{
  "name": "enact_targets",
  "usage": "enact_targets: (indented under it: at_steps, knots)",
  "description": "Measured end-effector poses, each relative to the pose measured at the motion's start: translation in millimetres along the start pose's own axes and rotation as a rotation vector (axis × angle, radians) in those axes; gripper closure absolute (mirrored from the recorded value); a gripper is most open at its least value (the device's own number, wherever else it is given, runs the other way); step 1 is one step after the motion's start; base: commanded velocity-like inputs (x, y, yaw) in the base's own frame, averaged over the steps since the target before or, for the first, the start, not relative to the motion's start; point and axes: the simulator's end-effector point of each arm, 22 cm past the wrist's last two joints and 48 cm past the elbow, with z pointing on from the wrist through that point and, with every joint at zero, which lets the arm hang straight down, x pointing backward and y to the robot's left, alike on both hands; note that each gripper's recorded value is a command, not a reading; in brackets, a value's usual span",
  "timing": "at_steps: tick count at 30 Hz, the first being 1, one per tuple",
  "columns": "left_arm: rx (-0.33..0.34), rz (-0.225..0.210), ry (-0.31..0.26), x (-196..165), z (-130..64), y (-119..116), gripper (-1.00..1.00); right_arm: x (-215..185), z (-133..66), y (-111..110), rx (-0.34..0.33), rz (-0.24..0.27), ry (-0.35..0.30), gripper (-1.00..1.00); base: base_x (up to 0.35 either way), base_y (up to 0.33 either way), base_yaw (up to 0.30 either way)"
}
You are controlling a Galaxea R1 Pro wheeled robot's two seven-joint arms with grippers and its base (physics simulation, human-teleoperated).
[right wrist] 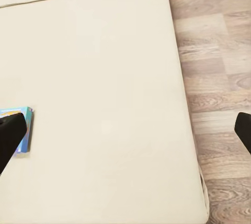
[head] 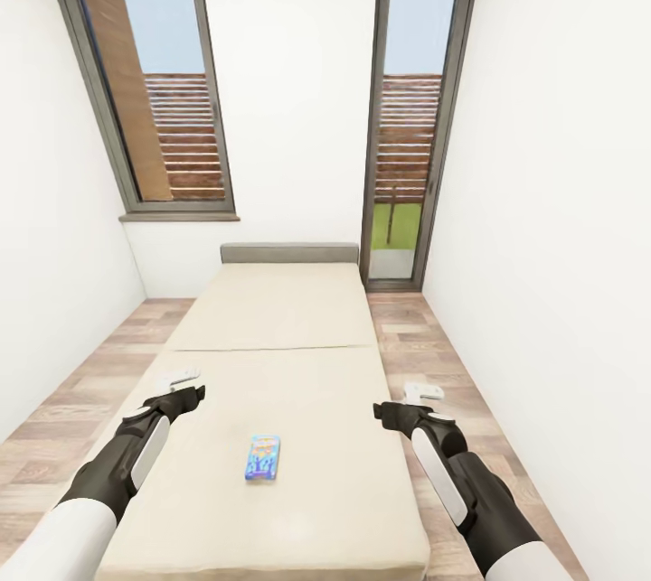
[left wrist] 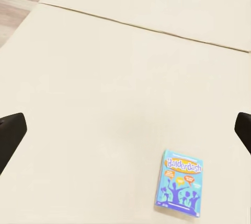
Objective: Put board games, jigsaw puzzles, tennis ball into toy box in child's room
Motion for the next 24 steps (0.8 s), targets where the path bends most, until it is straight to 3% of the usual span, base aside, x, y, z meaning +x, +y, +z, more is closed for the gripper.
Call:
enact_targets:
  at_steps: [18,24]
  knots:
    - [-0.001,0.0,0.002,0.6,0.1,-0.2,-1.0,0.9,0.3,-0.5,0.001,0.0,0.001,-1.0,0.223,-0.001,0.0]
    - [0.0,0.001,0.003,1.0,0.1,-0.5,-1.0,1.3,0.6,-1.0,0.002,0.0,0.002,-1.0,0.145,-0.149,0.0]
